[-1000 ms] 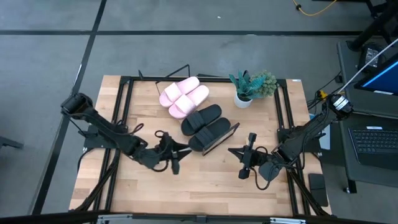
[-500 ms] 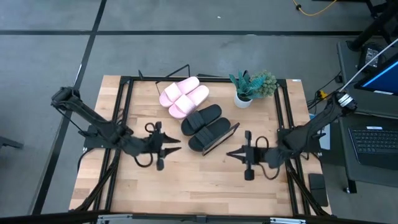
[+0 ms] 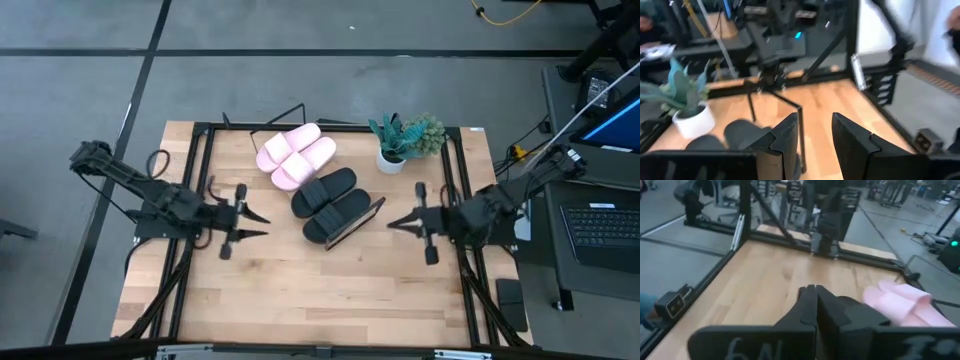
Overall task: Pick and place slides into the shelf
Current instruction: Return to Home Position
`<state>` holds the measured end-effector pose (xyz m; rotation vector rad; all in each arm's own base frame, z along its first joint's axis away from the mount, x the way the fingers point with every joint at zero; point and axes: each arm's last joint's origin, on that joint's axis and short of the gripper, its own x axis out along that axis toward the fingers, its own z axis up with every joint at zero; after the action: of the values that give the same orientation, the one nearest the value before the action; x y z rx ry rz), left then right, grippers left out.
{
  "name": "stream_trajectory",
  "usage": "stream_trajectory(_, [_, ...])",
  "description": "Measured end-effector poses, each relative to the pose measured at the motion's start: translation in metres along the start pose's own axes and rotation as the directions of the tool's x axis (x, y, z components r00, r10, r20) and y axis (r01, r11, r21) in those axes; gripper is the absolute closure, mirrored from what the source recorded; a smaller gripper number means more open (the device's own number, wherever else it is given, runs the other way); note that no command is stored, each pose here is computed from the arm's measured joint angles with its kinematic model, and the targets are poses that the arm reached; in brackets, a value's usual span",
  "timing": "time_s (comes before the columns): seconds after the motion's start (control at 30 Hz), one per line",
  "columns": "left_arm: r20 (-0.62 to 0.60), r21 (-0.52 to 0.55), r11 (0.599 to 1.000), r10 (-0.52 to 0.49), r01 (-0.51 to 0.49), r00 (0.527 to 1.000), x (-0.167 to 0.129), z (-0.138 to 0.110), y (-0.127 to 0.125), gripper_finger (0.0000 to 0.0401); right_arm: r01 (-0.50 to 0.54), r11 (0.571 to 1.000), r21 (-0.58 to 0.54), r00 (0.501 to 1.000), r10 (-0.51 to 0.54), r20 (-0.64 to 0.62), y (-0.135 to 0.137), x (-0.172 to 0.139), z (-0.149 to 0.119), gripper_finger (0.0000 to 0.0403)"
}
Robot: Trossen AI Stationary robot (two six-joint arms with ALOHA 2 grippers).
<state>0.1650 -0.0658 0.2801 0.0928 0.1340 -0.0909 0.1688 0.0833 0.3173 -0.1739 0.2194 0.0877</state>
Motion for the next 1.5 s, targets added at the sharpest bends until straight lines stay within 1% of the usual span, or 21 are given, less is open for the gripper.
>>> stream_trajectory(0.07, [0.044,-0.006,0.999,-0.035,0.035,0.998,-0.011,-0.008,0.005,0.0290,0.014,1.000,0.018,1.000,-0.014,0.011,-0.008,-0.011,0.001,0.0400])
stream_trajectory(0.17, [0.114,-0.014,0.999,-0.048,0.050,0.992,-0.029,-0.022,0.014,0.0290,0.028,0.999,0.039,0.999,-0.030,0.043,-0.017,-0.024,0.004,0.0400])
stream_trajectory(0.23, [0.157,-0.015,0.999,-0.047,0.050,0.986,-0.039,-0.030,0.020,0.0290,0.000,1.000,0.025,0.997,-0.002,0.074,-0.021,-0.031,0.006,0.0400])
stream_trajectory(0.33, [0.221,-0.011,0.999,-0.043,0.047,0.974,-0.053,-0.041,0.028,0.0290,-0.075,0.997,-0.027,0.991,0.078,0.107,-0.024,-0.037,0.008,0.0400])
stream_trajectory(0.43, [0.288,-0.012,0.999,-0.044,0.049,0.957,-0.063,-0.046,0.034,0.0290,-0.092,0.995,-0.049,0.988,0.098,0.122,-0.028,-0.040,0.009,0.0400])
stream_trajectory(0.5, [0.306,-0.016,0.998,-0.056,0.063,0.950,-0.066,-0.053,0.036,0.0290,-0.088,0.995,-0.052,0.991,0.093,0.101,-0.030,-0.040,0.006,0.0400])
stream_trajectory(0.6, [0.292,-0.040,0.995,-0.073,0.089,0.954,-0.064,-0.069,0.037,0.0290,-0.091,0.995,-0.028,0.992,0.093,0.080,-0.032,-0.036,0.001,0.0400])
stream_trajectory(0.7, [0.269,-0.045,0.997,-0.052,0.067,0.962,-0.061,-0.085,0.038,0.0290,-0.170,0.985,-0.016,0.977,0.171,0.124,-0.029,-0.026,-0.013,0.0400])
stream_trajectory(0.77, [0.288,-0.048,0.998,-0.036,0.052,0.957,-0.059,-0.094,0.039,0.0290,-0.202,0.979,0.002,0.969,0.200,0.143,-0.027,-0.021,-0.027,0.0400])
stream_trajectory(0.9, [0.310,-0.051,0.998,-0.022,0.040,0.950,-0.055,-0.109,0.038,0.0290,-0.179,0.983,0.037,0.974,0.172,0.149,-0.026,-0.013,-0.054,0.0400])
stream_trajectory(1.07, [0.303,-0.065,0.997,-0.024,0.046,0.953,-0.055,-0.110,0.038,0.0290,-0.158,0.986,0.047,0.974,0.148,0.170,-0.027,-0.011,-0.076,0.0400])
stream_trajectory(1.2, [0.299,-0.065,0.997,-0.024,0.046,0.954,-0.055,-0.110,0.038,0.0290,-0.183,0.981,0.064,0.970,0.170,0.175,-0.027,-0.012,-0.094,0.0400])
stream_trajectory(1.5, [0.237,-0.068,0.997,-0.030,0.047,0.971,-0.054,-0.116,0.038,0.0290,-0.165,0.984,0.068,0.965,0.147,0.215,-0.031,-0.020,-0.126,0.0400])
